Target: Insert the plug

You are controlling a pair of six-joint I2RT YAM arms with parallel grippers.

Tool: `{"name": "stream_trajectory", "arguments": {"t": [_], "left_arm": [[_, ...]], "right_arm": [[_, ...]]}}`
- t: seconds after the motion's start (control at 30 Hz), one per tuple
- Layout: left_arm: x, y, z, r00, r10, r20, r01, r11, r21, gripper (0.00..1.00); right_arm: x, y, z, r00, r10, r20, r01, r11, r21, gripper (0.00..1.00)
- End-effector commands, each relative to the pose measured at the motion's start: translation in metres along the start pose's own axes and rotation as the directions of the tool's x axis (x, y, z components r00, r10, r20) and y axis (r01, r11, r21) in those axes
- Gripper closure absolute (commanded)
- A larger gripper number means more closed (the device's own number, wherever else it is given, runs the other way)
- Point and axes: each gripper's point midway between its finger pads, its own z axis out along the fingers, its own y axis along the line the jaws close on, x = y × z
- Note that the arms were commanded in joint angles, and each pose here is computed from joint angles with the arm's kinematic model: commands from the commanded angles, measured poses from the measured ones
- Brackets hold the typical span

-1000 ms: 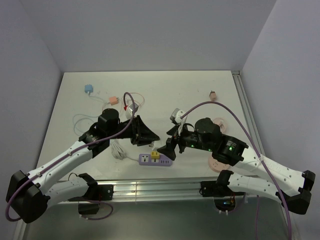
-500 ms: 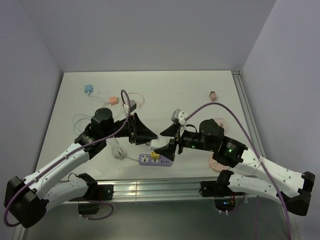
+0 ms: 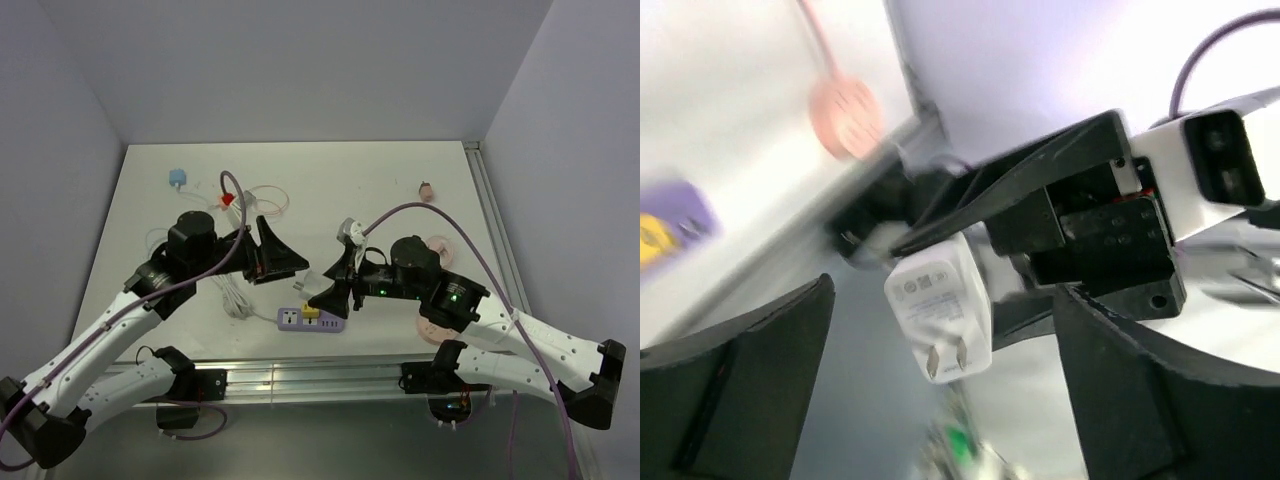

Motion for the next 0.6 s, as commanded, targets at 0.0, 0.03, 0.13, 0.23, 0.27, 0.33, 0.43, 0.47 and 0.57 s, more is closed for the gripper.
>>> {"name": "stream_trajectory", "arguments": {"t": [0.0, 0.03, 0.13, 0.23, 0.27, 0.33, 0.43, 0.47, 0.57], "left_arm": [[-0.034, 0.020, -0.027, 0.951, 0.242, 0.192, -0.194, 0.951, -0.240, 0.02], [-0.037, 0.028, -0.033, 0.936, 0.286, 0.203, -0.221, 0.931, -0.292, 0.01], [-0.049, 0.023, -0.047, 0.876, 0.396, 0.274, -0.305, 0.896, -0.322, 0.01], [-0.048, 0.011, -0.056, 0.815, 0.474, 0.332, -0.399, 0.876, -0.270, 0.08], [-0.048, -0.011, -0.063, 0.767, 0.507, 0.393, -0.465, 0.862, -0.204, 0.09], [-0.043, -0.015, -0.064, 0.728, 0.539, 0.424, -0.530, 0.835, -0.150, 0.12], [-0.031, -0.038, -0.073, 0.678, 0.547, 0.490, -0.610, 0.791, -0.039, 0.16], [-0.027, -0.048, -0.076, 0.667, 0.549, 0.504, -0.638, 0.770, 0.005, 0.17], [-0.024, -0.060, -0.075, 0.681, 0.526, 0.509, -0.639, 0.767, 0.063, 0.10]], "right_arm": [[-0.028, 0.001, -0.012, 0.994, 0.074, 0.079, -0.078, 0.996, 0.051, 1.00], [-0.027, -0.002, -0.014, 0.990, 0.122, 0.068, -0.127, 0.989, 0.077, 1.00], [-0.028, -0.009, -0.015, 0.968, 0.245, 0.060, -0.251, 0.956, 0.150, 1.00], [-0.032, -0.007, -0.015, 0.924, 0.380, 0.051, -0.383, 0.908, 0.169, 1.00], [-0.034, -0.005, -0.015, 0.907, 0.419, 0.043, -0.421, 0.895, 0.145, 1.00], [-0.039, 0.003, -0.013, 0.847, 0.531, 0.025, -0.532, 0.843, 0.078, 1.00], [-0.053, 0.009, -0.021, 0.737, 0.676, -0.001, -0.671, 0.732, -0.114, 1.00], [-0.057, 0.009, -0.024, 0.712, 0.702, -0.006, -0.694, 0.703, -0.156, 1.00], [-0.070, 0.011, -0.035, 0.670, 0.742, -0.009, -0.718, 0.646, -0.258, 1.00]]}}
